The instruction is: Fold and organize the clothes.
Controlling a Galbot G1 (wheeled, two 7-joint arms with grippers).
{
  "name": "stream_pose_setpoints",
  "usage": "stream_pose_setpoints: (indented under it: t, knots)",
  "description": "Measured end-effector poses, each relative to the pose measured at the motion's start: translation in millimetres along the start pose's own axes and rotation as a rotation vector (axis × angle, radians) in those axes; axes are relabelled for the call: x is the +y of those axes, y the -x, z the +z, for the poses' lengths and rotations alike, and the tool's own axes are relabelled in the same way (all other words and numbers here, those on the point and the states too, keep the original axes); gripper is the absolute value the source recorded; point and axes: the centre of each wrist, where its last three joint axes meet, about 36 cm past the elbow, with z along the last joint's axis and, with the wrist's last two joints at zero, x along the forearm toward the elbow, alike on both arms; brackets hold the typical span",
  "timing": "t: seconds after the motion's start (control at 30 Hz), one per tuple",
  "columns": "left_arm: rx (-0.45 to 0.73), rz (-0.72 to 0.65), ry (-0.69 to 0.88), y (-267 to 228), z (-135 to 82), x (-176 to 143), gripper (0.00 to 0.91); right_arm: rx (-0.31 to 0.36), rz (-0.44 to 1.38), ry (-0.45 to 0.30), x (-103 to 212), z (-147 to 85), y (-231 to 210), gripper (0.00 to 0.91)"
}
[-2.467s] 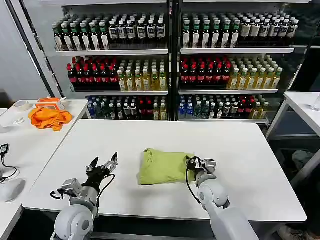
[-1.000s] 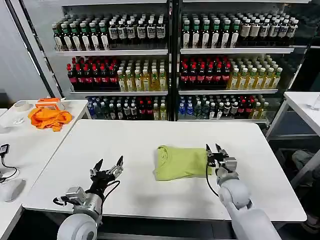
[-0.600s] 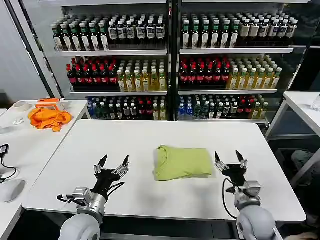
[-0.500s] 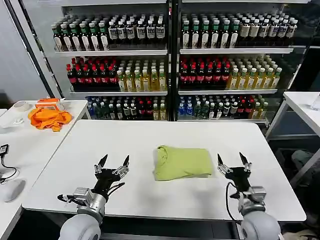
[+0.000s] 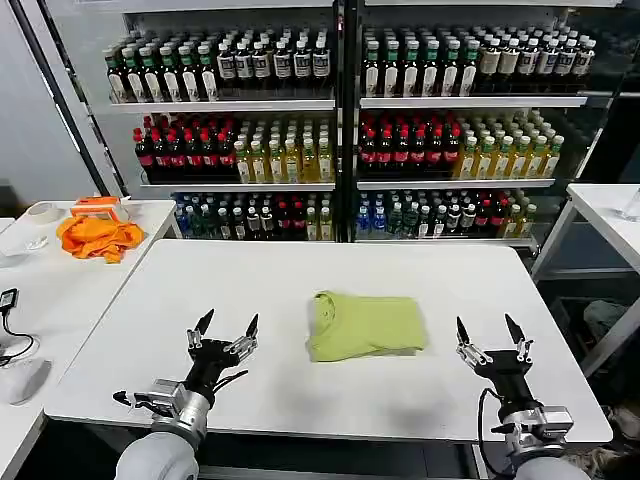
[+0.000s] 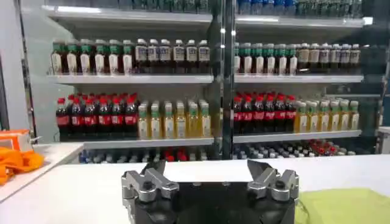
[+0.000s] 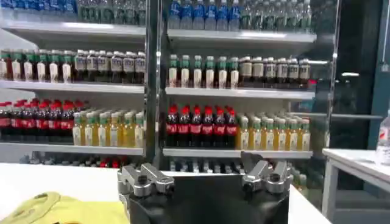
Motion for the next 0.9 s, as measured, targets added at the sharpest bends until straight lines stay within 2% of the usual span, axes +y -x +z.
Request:
stream_pose_setpoints:
  t: [0.53,0.9]
  knots:
    - [-0.018,-0.008,-0.001,-21,-3,-5,0.907,-0.034,-0.008,-0.021,0,-14,-24,0.907]
    - [-0.012,-0.001,0.001,-33,-3,-7,0.907,-0.032,0.010,-0.027,4,-21,-35,0.907]
